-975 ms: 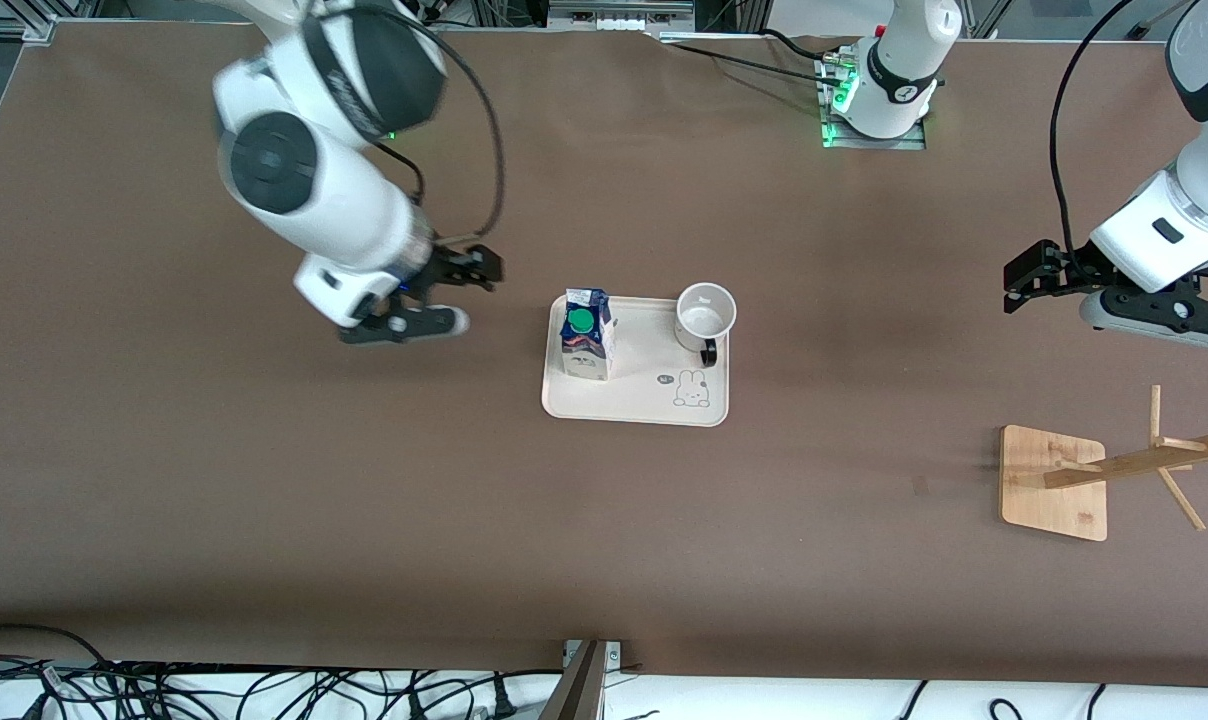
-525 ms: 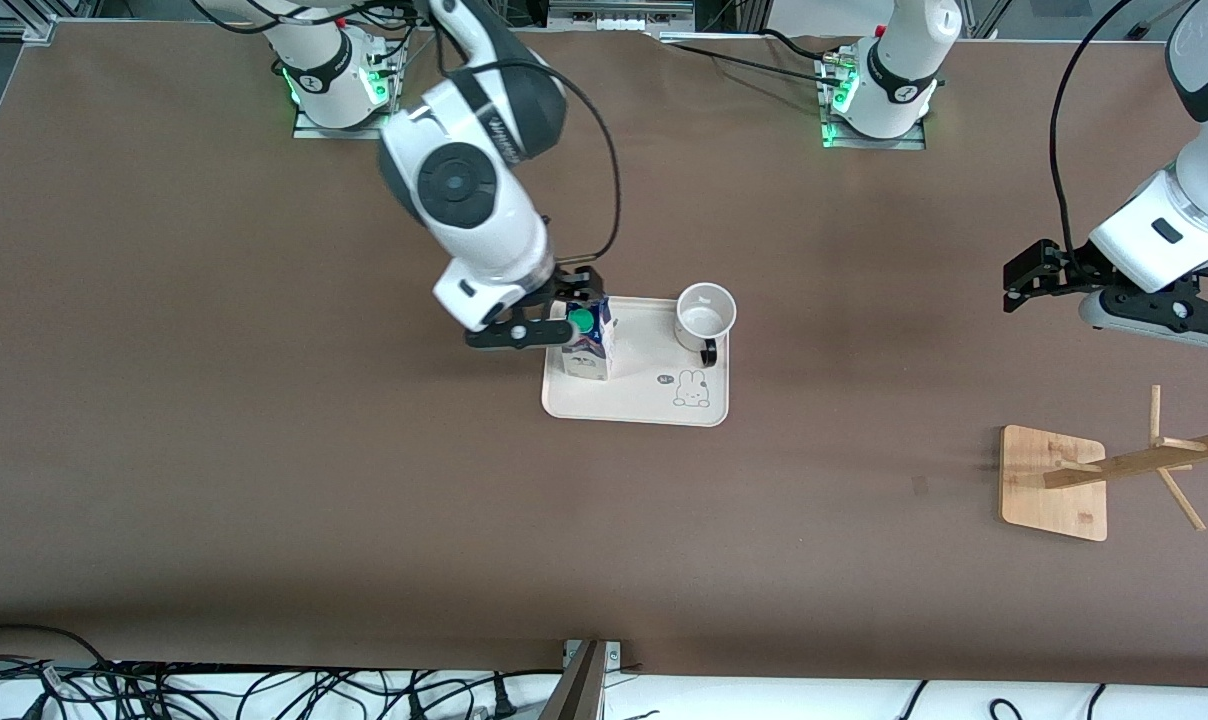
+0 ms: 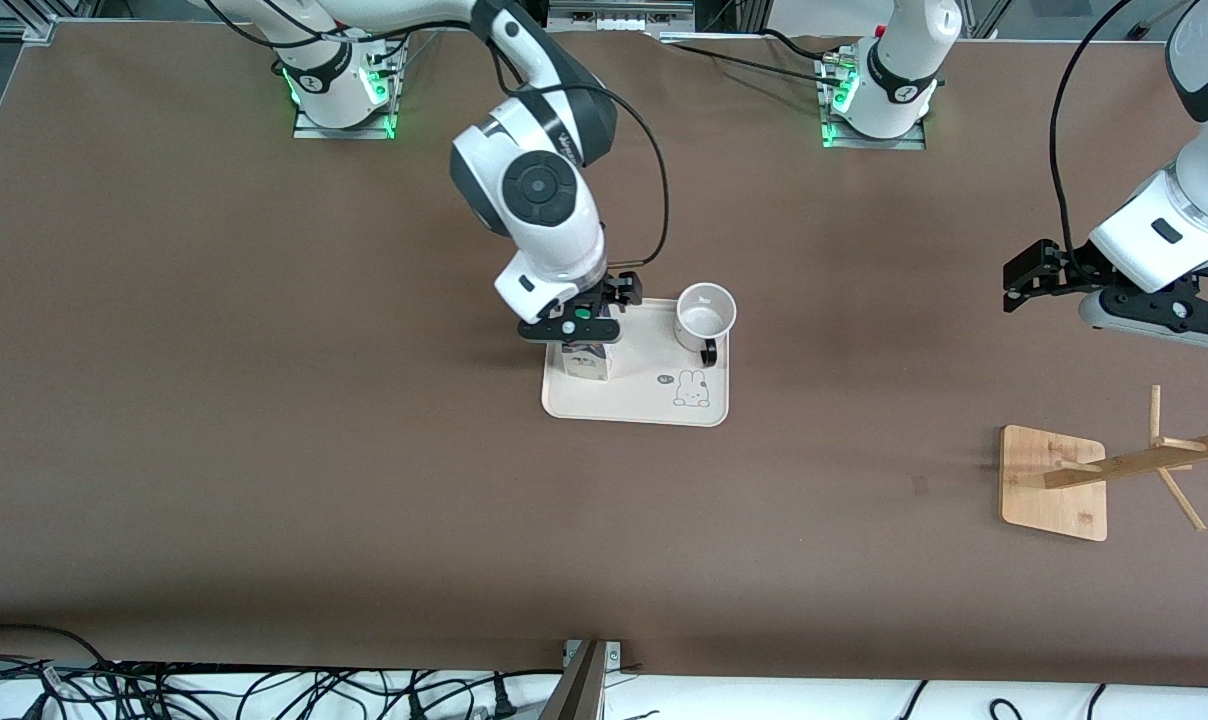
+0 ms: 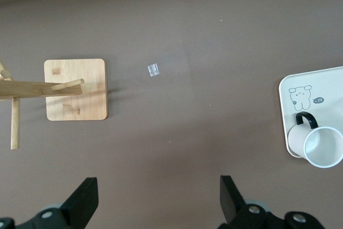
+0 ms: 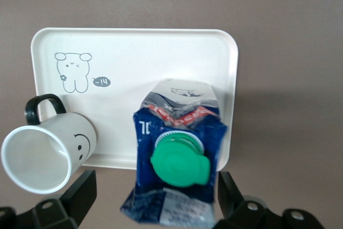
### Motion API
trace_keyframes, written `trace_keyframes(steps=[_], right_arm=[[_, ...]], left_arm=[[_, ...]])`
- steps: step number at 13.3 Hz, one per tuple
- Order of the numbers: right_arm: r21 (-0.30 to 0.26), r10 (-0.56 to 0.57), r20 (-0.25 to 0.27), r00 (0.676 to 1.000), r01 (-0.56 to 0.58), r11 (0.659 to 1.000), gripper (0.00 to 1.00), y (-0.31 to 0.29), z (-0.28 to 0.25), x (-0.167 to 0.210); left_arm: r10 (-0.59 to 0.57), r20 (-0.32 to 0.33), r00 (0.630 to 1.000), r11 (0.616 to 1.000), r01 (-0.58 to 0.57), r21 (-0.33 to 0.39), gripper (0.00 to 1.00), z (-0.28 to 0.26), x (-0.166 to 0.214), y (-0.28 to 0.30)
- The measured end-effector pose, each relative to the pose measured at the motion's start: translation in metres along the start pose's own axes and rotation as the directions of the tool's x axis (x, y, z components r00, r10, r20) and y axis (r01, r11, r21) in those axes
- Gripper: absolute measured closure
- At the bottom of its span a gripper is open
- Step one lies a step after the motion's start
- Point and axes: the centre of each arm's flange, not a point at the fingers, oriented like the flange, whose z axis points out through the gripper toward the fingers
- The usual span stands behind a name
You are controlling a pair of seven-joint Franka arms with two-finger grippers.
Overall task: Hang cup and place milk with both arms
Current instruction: 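Close the right gripper on the milk carton's top and lift it, then carry the milk carton off the tray and lower it onto the table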
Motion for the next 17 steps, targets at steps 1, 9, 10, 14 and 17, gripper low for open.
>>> trace_keyframes(steps=[1, 9, 10, 14, 17], right_arm=[[-0.014, -0.004, -0.005, 1.0, 0.004, 1.0, 0.0, -0.003, 0.01, -0.002], [-0.032, 0.019, -0.015, 1.0, -0.02, 0.999, 0.63, 0.008, 0.016, 0.01], [-0.031, 0.021, -0.016, 1.0, -0.022, 0.999, 0.65, 0.009, 0.015, 0.011], [-0.04, 0.036, -0.013, 0.999, -0.036, 0.999, 0.65, 0.02, -0.016, 0.013], [-0.048, 0.058, -0.019, 0.998, -0.059, 0.997, 0.64, 0.044, -0.056, 0.022]], left_arm=[[0.0, 0.004, 1.0, 1.0, 0.0, -0.001, 0.0, 0.0, 0.0, 0.0], [-0.001, 0.009, 1.0, 1.0, 0.001, -0.001, 0.0, 0.001, -0.001, 0.0], [-0.001, 0.009, 1.0, 1.0, 0.001, -0.001, 0.0, 0.001, -0.001, 0.0], [-0.001, 0.01, 1.0, 1.0, 0.001, -0.001, 0.0, 0.001, -0.001, 0.0], [-0.001, 0.01, 1.0, 1.0, 0.001, -0.001, 0.0, 0.001, -0.001, 0.0]])
